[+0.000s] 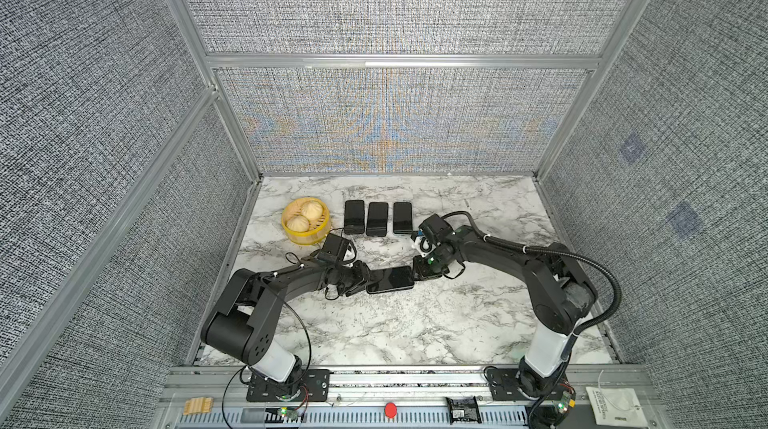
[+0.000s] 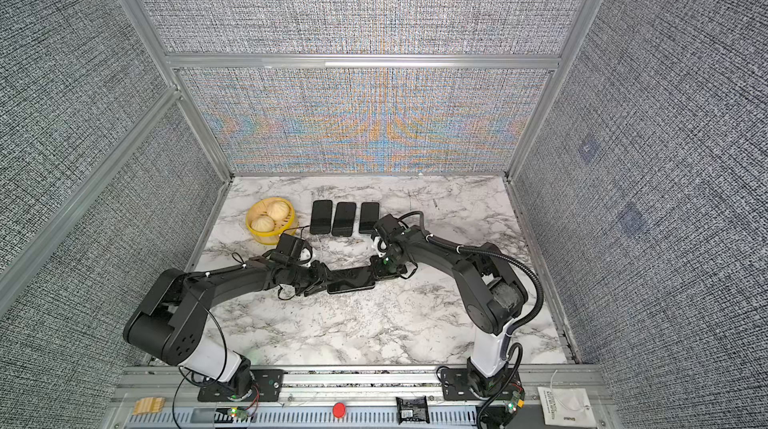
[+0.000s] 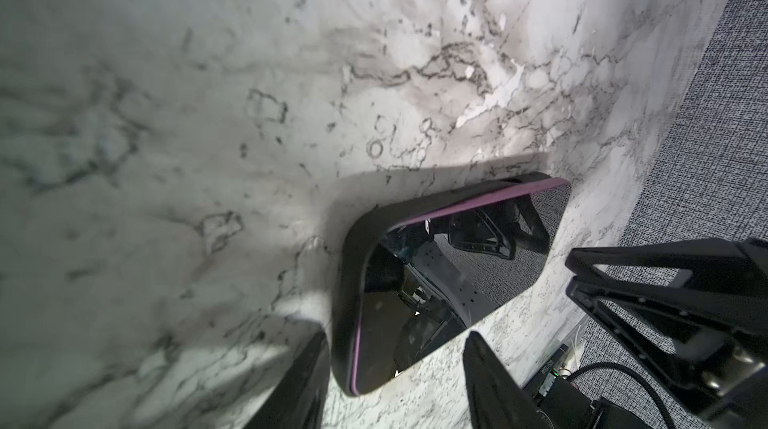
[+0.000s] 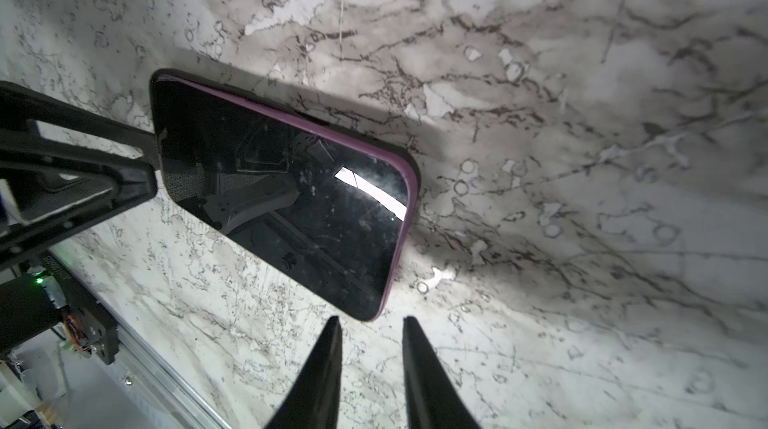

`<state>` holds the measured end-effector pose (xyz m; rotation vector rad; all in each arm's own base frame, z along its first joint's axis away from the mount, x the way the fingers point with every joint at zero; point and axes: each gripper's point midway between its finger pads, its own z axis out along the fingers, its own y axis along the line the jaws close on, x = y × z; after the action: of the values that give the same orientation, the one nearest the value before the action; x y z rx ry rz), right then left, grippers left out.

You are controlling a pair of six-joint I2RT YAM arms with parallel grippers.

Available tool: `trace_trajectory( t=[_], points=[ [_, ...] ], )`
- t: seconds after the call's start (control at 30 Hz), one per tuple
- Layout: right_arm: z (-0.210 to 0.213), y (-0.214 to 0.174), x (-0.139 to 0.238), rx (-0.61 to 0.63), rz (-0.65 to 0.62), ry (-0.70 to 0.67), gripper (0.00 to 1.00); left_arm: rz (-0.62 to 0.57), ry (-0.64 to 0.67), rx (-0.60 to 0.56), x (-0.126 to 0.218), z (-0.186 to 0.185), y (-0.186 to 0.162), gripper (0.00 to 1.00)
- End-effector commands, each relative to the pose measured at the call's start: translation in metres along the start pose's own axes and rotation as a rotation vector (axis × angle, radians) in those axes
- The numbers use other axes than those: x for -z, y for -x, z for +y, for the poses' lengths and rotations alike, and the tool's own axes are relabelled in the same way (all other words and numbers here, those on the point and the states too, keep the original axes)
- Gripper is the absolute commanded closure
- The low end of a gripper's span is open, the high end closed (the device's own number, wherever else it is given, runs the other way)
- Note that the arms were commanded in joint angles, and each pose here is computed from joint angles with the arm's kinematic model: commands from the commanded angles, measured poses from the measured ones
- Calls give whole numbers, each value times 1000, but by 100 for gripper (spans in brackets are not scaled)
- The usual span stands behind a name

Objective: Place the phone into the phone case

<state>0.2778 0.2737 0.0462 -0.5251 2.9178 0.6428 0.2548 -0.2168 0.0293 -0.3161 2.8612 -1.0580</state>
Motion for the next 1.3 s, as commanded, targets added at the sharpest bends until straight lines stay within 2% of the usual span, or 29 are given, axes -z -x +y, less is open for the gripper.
trace_trajectory(
  t=[0.0,0.13,0.5,0.93,1.27],
  points=[
    [-1,1,-4,-3,-15,-14,73,8,0,-7,-2,0,-1,52],
    [1,1,-7,-2,-11,-9,75,11,12,-8,-3,2,-1,56],
    [0,0,-14,-4,11,-7,78,25,20,-10,-8,1,1,56],
    [5,1,-17,-4,17,20,86,34,17,-13,-11,-2,2,59],
    [6,-2,-24,-16,28,40,87,39,16,-14,-14,-2,1,60]
  ],
)
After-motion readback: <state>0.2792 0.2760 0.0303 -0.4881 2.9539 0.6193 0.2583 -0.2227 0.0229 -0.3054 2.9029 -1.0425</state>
